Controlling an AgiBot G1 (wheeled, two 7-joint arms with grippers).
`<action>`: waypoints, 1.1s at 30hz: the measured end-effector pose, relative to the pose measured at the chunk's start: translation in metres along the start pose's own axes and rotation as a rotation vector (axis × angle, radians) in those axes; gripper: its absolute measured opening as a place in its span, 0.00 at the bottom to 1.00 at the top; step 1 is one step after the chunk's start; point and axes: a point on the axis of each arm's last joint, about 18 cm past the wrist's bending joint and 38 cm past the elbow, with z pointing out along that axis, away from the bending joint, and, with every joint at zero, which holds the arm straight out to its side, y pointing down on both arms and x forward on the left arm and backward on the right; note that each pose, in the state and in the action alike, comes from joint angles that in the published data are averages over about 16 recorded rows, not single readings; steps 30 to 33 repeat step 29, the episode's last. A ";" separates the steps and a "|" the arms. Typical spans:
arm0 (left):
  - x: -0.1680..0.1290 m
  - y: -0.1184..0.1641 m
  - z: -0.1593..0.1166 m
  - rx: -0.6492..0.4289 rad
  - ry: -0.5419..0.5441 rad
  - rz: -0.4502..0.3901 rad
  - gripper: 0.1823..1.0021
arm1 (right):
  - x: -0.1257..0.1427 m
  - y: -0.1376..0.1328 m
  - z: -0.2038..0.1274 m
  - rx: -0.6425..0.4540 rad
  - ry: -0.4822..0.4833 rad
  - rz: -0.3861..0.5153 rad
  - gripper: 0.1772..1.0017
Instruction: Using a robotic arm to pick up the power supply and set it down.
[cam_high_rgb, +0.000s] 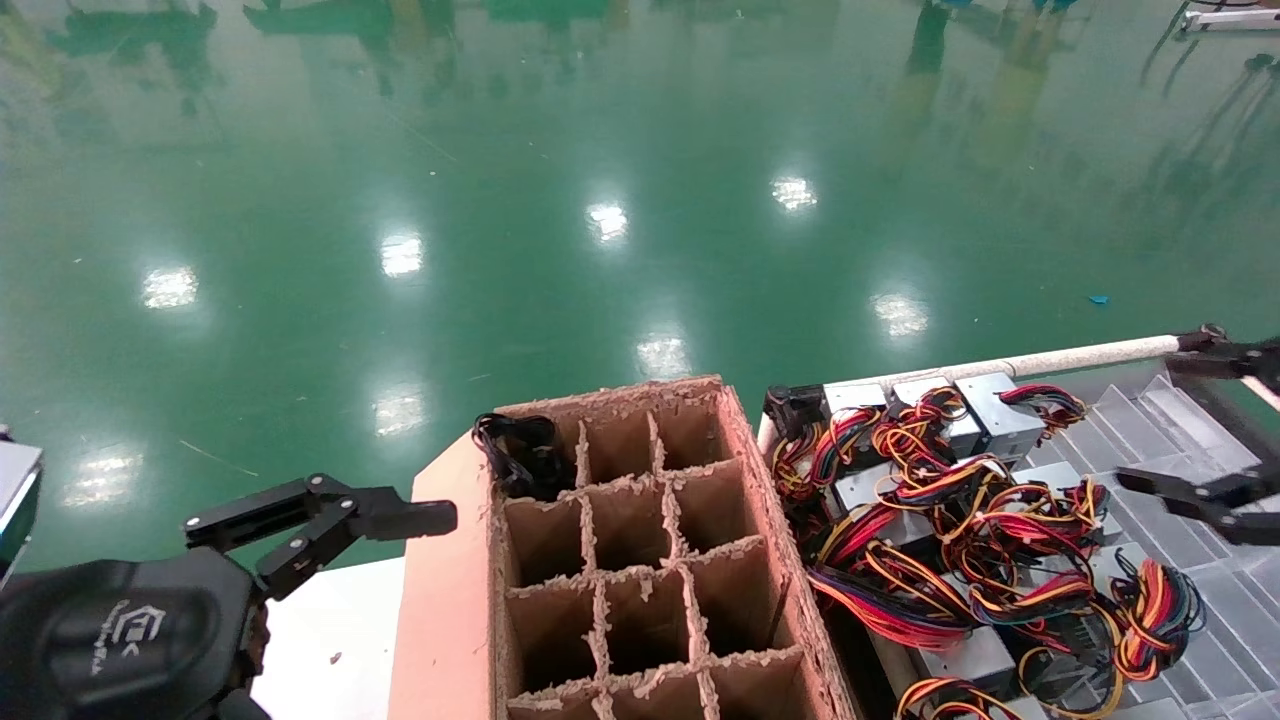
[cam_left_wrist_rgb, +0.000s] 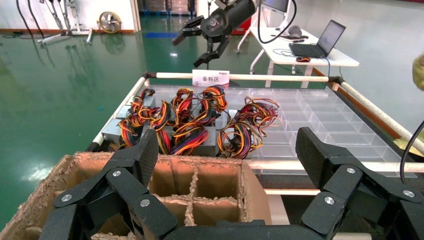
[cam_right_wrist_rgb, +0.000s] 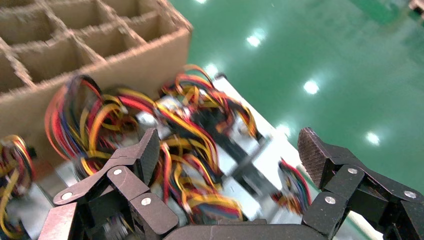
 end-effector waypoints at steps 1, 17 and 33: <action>0.000 0.000 0.000 0.000 0.000 0.000 1.00 | -0.002 -0.003 0.004 0.012 -0.008 -0.001 1.00; 0.000 0.000 0.000 0.000 0.000 0.000 1.00 | -0.053 -0.049 0.053 0.211 -0.176 0.020 1.00; 0.000 0.000 0.000 0.000 0.000 0.000 1.00 | -0.091 -0.073 0.070 0.321 -0.290 0.057 1.00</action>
